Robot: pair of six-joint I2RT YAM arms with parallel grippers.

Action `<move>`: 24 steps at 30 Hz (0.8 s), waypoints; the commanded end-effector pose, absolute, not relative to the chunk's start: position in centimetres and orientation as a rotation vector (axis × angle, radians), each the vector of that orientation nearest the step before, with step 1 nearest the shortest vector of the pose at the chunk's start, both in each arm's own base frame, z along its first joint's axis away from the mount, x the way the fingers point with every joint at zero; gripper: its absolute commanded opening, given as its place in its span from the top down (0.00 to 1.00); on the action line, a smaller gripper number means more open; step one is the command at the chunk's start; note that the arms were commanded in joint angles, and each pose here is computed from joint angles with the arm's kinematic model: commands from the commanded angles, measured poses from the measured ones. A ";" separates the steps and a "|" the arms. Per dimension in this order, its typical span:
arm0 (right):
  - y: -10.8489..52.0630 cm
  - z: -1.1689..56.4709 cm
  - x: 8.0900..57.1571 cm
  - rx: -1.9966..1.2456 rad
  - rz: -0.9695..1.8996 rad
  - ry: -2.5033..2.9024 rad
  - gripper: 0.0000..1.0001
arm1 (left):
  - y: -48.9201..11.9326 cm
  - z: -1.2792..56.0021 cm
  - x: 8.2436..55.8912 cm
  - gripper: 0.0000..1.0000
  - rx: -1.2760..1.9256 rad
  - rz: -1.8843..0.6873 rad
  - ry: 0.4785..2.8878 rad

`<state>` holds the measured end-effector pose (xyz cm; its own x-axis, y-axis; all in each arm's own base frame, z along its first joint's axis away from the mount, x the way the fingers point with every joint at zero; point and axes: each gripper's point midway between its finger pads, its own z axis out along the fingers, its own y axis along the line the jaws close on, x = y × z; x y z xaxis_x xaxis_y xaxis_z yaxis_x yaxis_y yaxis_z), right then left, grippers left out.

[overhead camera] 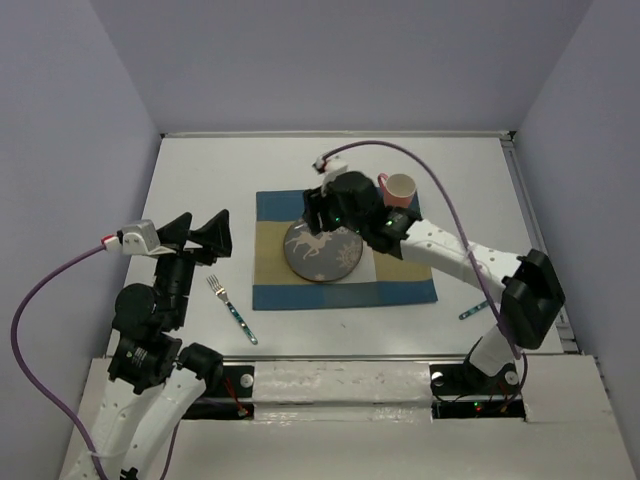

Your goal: Set the dinner table for one person

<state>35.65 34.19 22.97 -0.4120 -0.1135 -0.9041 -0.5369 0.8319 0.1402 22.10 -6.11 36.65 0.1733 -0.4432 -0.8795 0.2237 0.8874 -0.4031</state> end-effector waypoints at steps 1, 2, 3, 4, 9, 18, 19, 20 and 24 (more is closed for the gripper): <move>42.9 21.1 29.1 -0.627 0.685 1.919 0.39 | -3.5 38.1 22.3 0.01 -0.287 -0.378 1.258; 45.1 19.6 26.9 -0.694 0.695 1.928 0.39 | -3.4 38.0 22.4 0.01 -0.289 -0.372 1.258; 46.4 19.9 26.2 -0.709 0.703 1.915 0.40 | -3.2 38.1 22.5 0.01 -0.294 -0.367 1.257; 47.2 19.4 25.6 -0.720 0.691 1.916 0.41 | -2.9 38.1 22.6 0.01 -0.305 -0.353 1.253; 52.3 14.3 21.2 -0.861 0.670 1.968 0.42 | -2.2 38.8 22.1 0.01 -0.321 -0.341 1.221; 57.3 8.4 17.5 -1.011 0.644 2.038 0.44 | -2.0 39.4 21.2 0.01 -0.320 -0.365 1.183; 57.5 8.9 17.5 -1.010 0.649 2.034 0.44 | -2.1 39.6 21.1 0.01 -0.316 -0.371 1.179; 58.0 8.3 17.1 -1.017 0.637 2.035 0.44 | -2.2 39.7 20.9 0.01 -0.309 -0.381 1.171; 58.0 6.3 16.9 -1.037 0.541 2.055 0.46 | -2.5 40.1 20.3 0.01 -0.290 -0.411 1.147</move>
